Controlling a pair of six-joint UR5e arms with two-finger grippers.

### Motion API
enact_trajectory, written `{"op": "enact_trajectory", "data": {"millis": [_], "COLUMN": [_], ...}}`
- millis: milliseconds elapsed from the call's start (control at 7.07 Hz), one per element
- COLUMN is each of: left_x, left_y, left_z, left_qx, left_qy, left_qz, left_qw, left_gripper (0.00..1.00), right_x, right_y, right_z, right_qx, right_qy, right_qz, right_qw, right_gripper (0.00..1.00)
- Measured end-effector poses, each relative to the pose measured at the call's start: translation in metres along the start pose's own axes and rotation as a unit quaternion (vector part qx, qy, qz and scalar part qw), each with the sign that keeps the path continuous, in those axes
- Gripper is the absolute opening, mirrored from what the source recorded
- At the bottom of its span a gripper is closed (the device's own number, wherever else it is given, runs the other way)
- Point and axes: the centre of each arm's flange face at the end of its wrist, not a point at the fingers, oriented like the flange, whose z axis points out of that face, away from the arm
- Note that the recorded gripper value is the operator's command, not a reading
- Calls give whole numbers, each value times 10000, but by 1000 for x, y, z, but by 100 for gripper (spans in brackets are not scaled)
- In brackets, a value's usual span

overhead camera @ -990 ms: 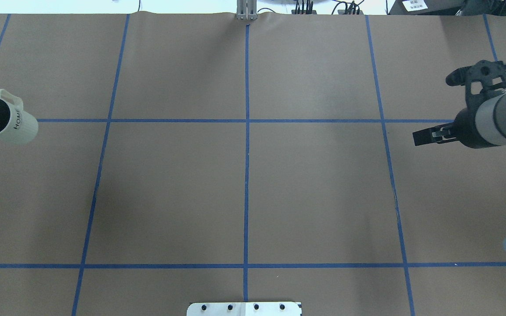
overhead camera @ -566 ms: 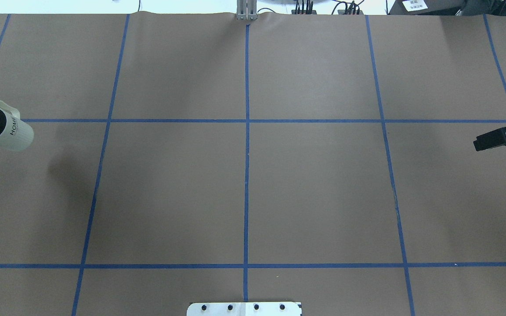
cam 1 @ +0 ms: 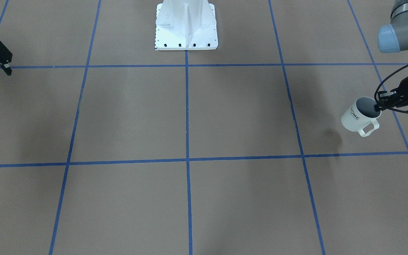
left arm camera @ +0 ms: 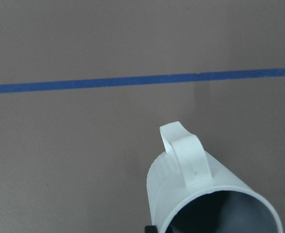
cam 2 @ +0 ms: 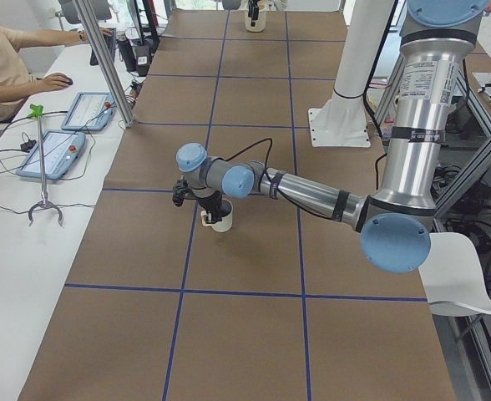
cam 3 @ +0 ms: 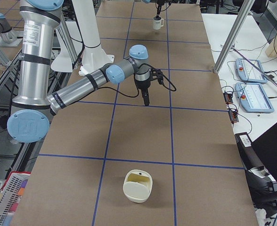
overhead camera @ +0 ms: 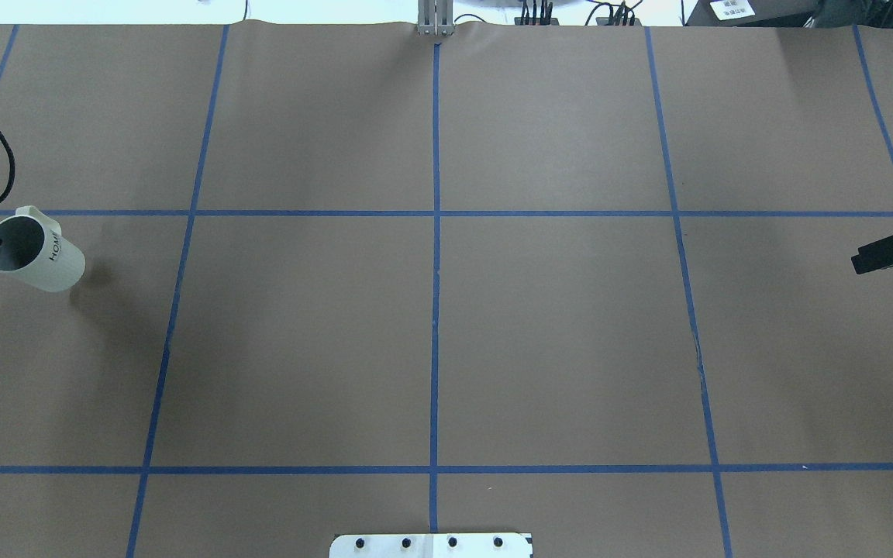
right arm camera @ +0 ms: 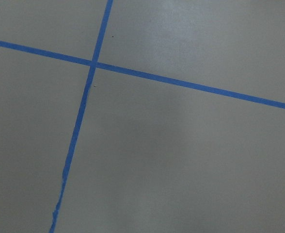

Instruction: Left arm hands cup to right arm to dump lemon

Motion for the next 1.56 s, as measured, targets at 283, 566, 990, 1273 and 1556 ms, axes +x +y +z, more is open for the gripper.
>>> {"op": "enact_trajectory", "data": {"millis": [283, 566, 990, 1273, 1556], "left_x": [9, 14, -67, -144, -172], "left_y": [5, 17, 45, 55, 64], "left_z": [0, -41, -90, -98, -111], "left_qx": [-3, 387, 827, 898, 957], "left_qy": [24, 91, -31, -143, -176], "left_qz": [101, 307, 398, 351, 176], "left_qw": [9999, 9987, 9958, 9952, 9951], "left_gripper": [100, 100, 100, 100, 100], "right_x": [6, 23, 90, 157, 196], "right_y": [3, 9, 26, 43, 60], "right_z": [1, -2, -8, -2, 8], "right_qx": [-37, -54, -178, -325, -442], "right_qy": [34, 84, 161, 90, -53], "right_qz": [45, 197, 125, 130, 193], "right_qw": [10000, 9998, 9996, 9993, 9988], "right_gripper": [100, 100, 100, 100, 100]}}
